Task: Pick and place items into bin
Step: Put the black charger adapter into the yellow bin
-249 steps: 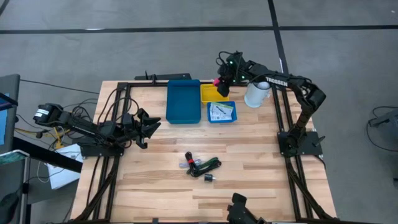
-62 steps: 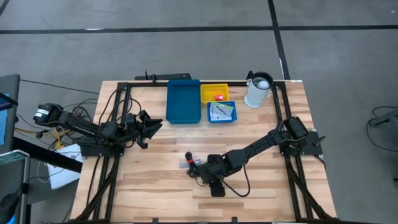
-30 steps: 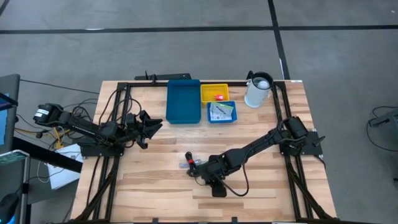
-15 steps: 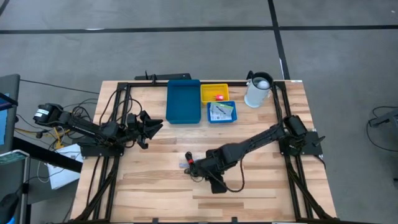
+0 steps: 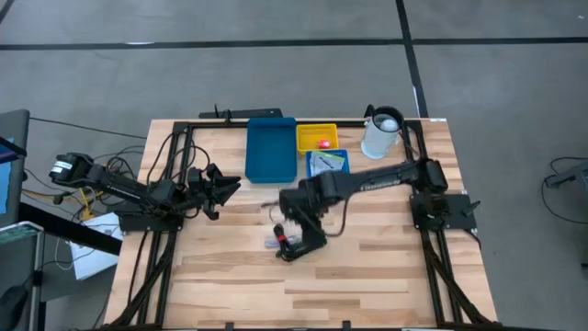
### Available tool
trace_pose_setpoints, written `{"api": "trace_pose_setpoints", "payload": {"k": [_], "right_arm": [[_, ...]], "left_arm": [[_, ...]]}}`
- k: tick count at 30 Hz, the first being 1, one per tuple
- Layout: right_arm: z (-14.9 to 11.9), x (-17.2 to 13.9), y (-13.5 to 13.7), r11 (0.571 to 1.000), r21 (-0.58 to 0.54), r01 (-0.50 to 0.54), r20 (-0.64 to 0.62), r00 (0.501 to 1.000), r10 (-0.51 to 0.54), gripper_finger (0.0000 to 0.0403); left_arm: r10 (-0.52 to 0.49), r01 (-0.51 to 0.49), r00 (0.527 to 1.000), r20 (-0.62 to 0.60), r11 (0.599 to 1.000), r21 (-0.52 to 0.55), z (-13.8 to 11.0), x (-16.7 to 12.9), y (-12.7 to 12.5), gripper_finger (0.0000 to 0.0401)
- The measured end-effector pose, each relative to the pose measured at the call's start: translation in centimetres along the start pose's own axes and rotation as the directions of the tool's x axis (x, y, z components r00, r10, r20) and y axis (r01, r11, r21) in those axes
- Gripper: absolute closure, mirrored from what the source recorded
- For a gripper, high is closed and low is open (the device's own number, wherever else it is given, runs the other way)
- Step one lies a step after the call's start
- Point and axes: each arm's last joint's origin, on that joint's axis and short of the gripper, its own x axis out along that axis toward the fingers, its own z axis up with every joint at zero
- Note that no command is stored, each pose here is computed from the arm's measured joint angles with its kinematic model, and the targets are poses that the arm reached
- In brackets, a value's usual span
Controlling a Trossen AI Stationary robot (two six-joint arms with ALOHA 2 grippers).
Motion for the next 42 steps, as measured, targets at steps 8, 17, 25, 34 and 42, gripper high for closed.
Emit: {"api": "trace_pose_setpoints", "payload": {"k": [8,17,25,34,42], "right_arm": [[-0.1,-1.9,-7.7,0.992,0.102,0.073,0.005,0.997,-0.074,0.0257],[-2.4,-3.1,-17.1,0.958,0.239,0.160,-0.004,0.987,-0.163,0.0258],[-5.2,-4.4,-24.2,0.917,0.323,0.233,0.028,0.966,-0.255,0.0260],[-8.5,-5.9,-30.1,0.895,0.379,0.237,0.108,0.949,-0.297,0.0256],[-10.3,-6.3,-31.7,0.918,0.369,0.145,0.155,0.964,-0.214,0.0242]], "left_arm": [[0.000,0.000,1.000,0.000,1.000,0.000,0.0,0.0,0.0,0.0289],[-0.001,0.001,1.000,0.000,1.000,0.000,0.0,0.0,0.0,0.0289],[0.000,0.000,1.000,0.000,1.000,0.026,0.0,0.0,0.0,0.0289],[0.140,-0.144,0.989,0.047,0.984,0.105,0.1,0.0,0.4,0.0289],[0.198,-0.207,0.978,0.064,0.960,0.187,0.2,-0.1,0.6,0.0289]]}}
